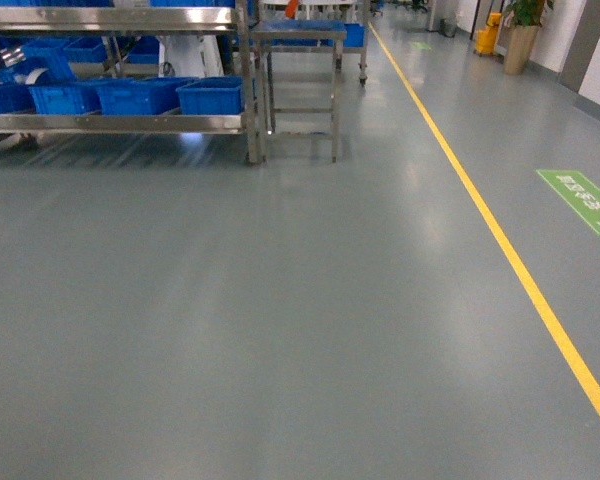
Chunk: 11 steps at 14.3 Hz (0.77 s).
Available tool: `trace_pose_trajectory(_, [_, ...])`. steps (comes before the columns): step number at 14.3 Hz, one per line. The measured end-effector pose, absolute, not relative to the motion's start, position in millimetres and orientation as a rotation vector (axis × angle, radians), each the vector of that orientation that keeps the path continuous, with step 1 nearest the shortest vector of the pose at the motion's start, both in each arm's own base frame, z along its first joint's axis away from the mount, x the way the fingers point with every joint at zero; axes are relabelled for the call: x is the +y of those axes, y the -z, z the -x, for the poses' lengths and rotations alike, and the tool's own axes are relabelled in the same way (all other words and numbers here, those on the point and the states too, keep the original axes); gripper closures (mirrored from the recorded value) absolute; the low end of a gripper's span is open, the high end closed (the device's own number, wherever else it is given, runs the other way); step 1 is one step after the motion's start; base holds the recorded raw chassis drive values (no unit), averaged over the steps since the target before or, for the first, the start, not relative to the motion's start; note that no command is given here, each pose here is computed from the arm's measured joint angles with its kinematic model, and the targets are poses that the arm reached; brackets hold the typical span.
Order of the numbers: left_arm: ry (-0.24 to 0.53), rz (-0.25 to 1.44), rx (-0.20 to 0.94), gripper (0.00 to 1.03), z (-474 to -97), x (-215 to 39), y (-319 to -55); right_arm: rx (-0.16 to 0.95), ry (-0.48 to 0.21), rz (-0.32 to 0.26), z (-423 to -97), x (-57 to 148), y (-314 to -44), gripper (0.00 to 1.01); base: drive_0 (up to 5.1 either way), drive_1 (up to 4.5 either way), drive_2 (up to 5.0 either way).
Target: Sort blue parts and orange caps into right shelf containers
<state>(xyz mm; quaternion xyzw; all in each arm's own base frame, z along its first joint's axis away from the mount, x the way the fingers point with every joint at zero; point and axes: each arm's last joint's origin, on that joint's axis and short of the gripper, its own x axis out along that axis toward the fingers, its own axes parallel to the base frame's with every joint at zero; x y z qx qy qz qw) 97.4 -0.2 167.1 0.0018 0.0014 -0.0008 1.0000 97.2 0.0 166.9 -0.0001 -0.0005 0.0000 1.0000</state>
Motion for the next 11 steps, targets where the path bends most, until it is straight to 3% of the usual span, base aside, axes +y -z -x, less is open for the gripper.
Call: trace_pose_trajectory(11, [0.002, -0.003, 0.002, 0.59, -97.4, -0.2, -167.2, 0.000, 0.000, 0.000, -97.2, 0.0, -166.8, 0.56, -0.1, 4.13, -4.3])
